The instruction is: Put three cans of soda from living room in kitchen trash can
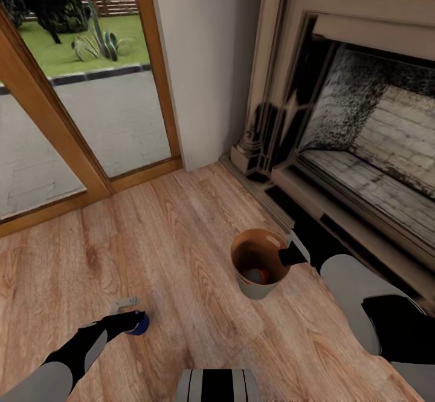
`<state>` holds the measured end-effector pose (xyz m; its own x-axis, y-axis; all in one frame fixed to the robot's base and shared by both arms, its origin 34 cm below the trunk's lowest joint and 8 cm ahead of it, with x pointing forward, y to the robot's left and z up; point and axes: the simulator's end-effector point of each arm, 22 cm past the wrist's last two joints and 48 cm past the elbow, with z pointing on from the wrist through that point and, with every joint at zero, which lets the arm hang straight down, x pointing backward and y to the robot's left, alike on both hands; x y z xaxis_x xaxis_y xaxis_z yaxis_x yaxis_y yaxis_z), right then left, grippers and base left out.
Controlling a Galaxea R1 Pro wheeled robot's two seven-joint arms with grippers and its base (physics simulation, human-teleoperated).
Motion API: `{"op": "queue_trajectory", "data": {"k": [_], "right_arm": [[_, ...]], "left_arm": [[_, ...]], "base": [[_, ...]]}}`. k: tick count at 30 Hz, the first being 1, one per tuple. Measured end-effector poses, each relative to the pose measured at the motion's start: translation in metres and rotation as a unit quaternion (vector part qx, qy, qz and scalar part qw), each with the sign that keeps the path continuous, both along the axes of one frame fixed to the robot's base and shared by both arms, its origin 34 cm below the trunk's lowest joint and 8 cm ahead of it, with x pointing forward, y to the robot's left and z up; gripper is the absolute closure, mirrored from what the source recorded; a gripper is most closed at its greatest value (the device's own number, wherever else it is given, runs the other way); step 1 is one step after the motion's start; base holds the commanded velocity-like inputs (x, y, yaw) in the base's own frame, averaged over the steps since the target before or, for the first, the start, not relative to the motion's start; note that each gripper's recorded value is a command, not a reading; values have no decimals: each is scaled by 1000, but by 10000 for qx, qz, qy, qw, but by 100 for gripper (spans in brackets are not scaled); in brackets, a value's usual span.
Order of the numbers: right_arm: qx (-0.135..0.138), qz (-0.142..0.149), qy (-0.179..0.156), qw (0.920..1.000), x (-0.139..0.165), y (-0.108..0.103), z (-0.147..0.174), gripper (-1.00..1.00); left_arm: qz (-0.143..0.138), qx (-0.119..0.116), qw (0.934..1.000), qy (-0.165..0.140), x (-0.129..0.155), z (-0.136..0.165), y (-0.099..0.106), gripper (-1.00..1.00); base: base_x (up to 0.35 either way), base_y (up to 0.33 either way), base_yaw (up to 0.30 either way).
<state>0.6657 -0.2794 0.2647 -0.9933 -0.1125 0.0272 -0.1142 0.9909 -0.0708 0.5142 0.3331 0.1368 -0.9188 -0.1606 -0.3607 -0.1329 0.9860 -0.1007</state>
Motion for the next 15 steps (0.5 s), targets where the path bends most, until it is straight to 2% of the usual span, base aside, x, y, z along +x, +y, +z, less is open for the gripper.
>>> {"op": "queue_trajectory", "data": {"k": [15], "right_arm": [[-14, 27, -21, 10000, 0, 0, 0, 100]], "left_arm": [[-1, -1, 10000, 48, -7, -2, 0, -100]], "base": [[0, 0, 0]]}}
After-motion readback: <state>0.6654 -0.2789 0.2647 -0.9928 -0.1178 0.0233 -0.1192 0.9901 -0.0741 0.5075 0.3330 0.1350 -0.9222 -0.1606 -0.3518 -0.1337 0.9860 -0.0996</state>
